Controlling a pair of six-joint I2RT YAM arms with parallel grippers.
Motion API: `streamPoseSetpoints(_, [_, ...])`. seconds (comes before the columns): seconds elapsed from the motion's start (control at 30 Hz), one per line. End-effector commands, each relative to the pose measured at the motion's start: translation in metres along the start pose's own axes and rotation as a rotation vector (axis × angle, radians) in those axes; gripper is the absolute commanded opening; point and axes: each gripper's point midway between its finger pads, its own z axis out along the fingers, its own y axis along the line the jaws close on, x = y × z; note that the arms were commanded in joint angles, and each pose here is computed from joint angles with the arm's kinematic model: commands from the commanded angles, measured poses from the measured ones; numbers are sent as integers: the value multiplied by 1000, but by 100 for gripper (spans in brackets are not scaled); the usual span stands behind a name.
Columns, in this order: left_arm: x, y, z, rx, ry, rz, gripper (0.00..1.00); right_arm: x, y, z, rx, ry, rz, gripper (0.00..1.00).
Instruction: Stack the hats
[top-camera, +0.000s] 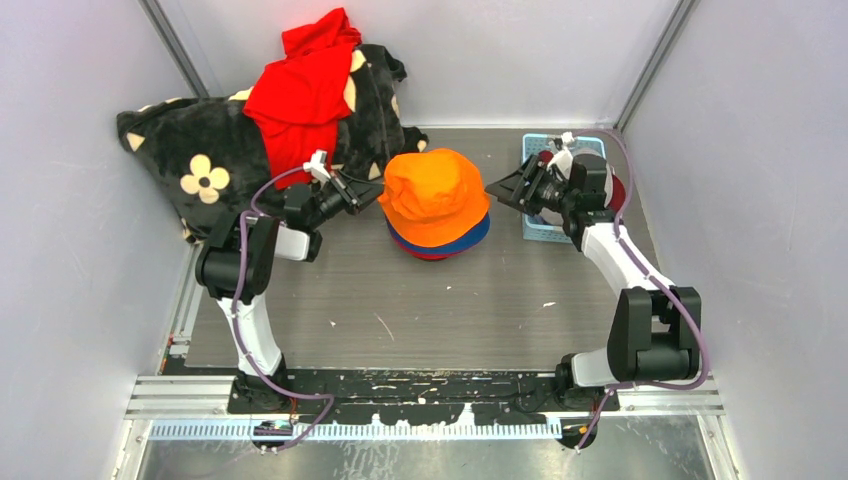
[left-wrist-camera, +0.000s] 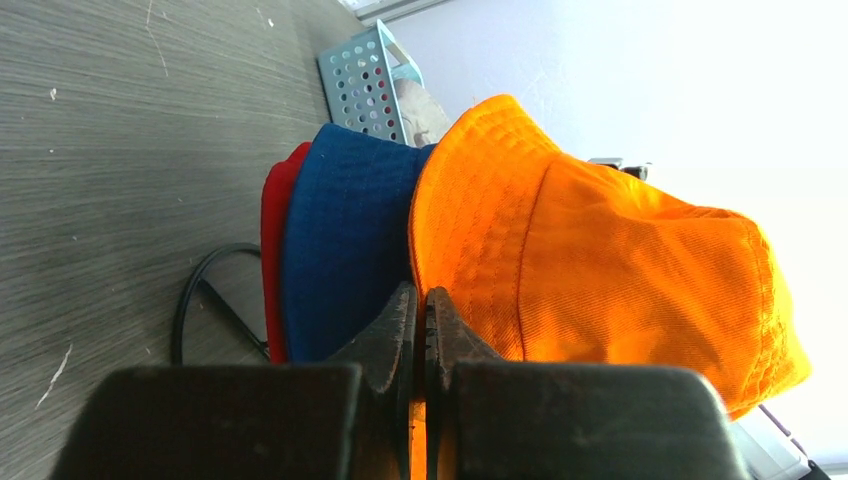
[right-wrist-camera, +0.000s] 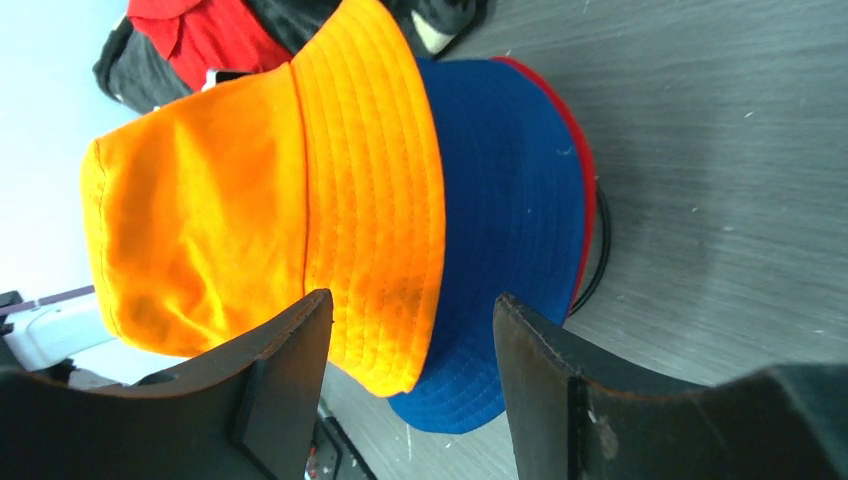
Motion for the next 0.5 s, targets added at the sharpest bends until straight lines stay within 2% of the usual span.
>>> streamPoseSetpoints(0.0, [-19,-32,3,59,-37,64,0,-3,32,-8,-159,-23,-22,65])
streamPoseSetpoints(0.47, [-19,-43,7,72,-33,74,0,18,37,-7,-311,18,94,65])
